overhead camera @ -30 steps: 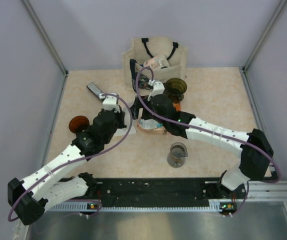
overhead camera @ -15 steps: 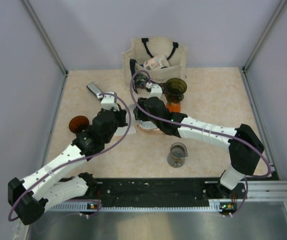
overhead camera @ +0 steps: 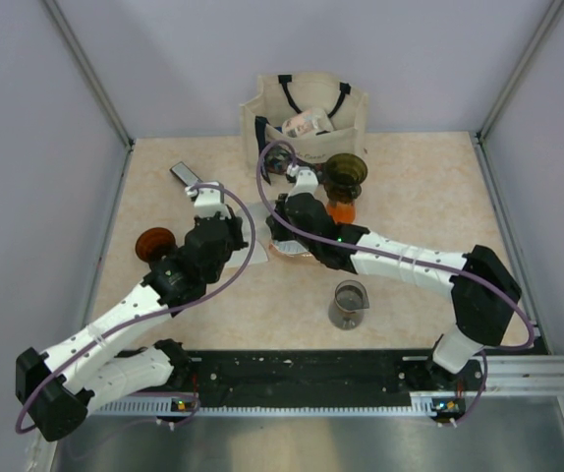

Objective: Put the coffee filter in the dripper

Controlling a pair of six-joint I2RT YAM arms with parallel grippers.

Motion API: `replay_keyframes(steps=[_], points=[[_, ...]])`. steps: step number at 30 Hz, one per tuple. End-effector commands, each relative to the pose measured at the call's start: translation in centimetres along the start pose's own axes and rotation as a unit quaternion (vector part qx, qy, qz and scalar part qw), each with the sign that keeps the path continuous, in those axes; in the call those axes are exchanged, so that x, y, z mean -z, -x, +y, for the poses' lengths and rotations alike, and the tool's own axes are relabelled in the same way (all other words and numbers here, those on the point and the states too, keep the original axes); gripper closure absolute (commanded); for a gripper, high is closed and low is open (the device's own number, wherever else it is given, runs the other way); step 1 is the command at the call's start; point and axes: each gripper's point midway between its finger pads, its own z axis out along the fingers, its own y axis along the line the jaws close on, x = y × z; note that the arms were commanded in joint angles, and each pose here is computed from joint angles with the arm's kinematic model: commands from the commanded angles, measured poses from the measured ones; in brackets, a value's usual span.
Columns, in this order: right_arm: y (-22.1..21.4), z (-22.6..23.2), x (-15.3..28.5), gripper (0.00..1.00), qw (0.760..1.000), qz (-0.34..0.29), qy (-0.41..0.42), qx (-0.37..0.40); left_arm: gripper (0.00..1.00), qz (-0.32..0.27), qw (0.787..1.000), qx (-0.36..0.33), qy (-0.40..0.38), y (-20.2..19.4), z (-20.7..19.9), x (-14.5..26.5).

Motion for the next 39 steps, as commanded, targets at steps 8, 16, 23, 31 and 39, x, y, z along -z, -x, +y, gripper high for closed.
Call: replay_keyframes(steps=[8,16,23,31,39], points=[[0.1,-0.3,1.9,1.0,0.998,0.019,0.021,0.05,1.0,-0.01,1.0,0.005,0.007,1.0,0.2,0.4],[2.4,0.3,2.8,1.0,0.997,0.013,0.018,0.075,0.32,0.012,0.987,-0.003,-0.158,0.3,-4.7,2.6],[7.5,-1.9,5.6,1.0,0.994,0.007,0.015,0.112,0.01,-0.026,0.968,0.017,-0.247,2.0,-5.9,6.6],[14.5,-9.4,9.5,1.0,0.986,0.019,-0.05,0.161,0.01,-0.042,0.99,0.048,-0.126,1.4,-1.2,5.3],[18.0,-13.4,9.3,1.0,0.983,0.051,-0.055,0.169,0.01,-0.021,0.996,0.044,-0.071,0.0,-0.1,3.4]])
